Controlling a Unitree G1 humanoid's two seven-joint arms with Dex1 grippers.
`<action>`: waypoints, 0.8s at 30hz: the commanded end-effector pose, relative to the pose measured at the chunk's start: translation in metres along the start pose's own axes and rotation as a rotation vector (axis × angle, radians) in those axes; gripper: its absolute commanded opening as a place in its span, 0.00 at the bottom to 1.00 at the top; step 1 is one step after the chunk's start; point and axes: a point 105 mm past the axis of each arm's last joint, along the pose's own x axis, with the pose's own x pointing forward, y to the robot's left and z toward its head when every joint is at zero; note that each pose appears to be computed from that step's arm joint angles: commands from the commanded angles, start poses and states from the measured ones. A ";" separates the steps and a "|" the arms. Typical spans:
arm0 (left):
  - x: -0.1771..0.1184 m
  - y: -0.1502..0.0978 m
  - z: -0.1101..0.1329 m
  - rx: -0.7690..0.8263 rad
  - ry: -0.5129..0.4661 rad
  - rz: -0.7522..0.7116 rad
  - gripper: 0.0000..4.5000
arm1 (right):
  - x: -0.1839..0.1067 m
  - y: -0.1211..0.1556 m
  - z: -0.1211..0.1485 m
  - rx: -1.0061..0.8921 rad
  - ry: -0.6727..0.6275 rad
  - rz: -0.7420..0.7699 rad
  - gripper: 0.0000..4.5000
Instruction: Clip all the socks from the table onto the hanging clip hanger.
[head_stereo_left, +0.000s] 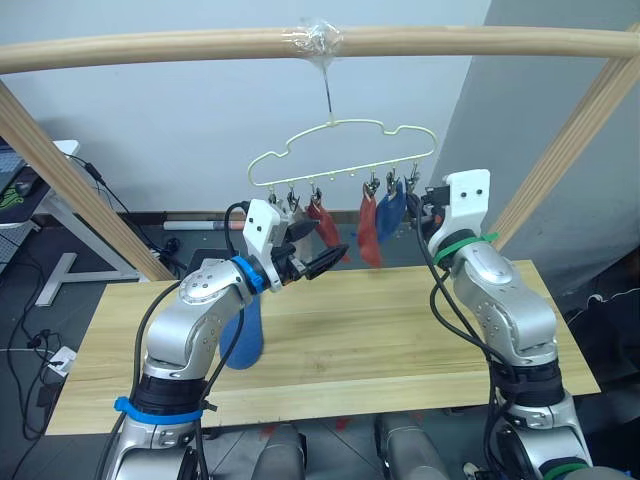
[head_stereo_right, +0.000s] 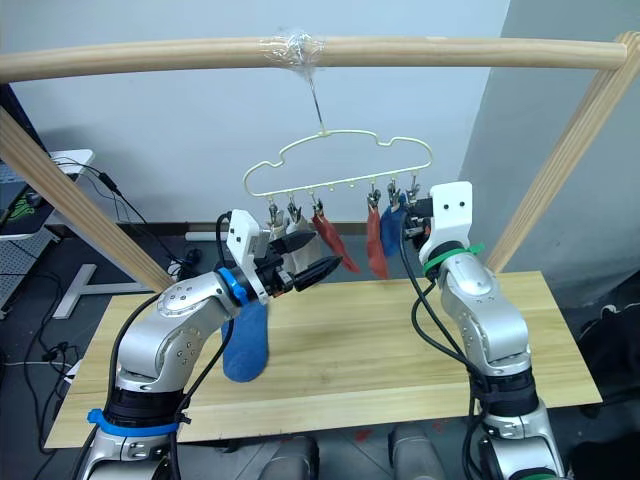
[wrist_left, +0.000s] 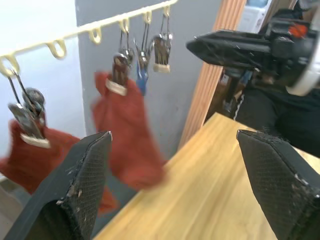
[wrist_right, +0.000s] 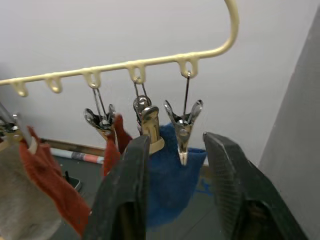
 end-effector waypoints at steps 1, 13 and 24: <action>-0.001 -0.004 0.015 0.038 -0.042 -0.011 0.93 | 0.007 -0.004 0.015 -0.019 -0.064 -0.041 0.44; -0.002 -0.002 0.022 0.054 -0.049 -0.002 0.93 | 0.024 -0.017 0.006 0.009 -0.025 -0.142 0.44; 0.005 -0.011 0.047 0.106 -0.099 -0.047 0.93 | 0.037 -0.010 0.013 -0.008 -0.047 -0.114 0.44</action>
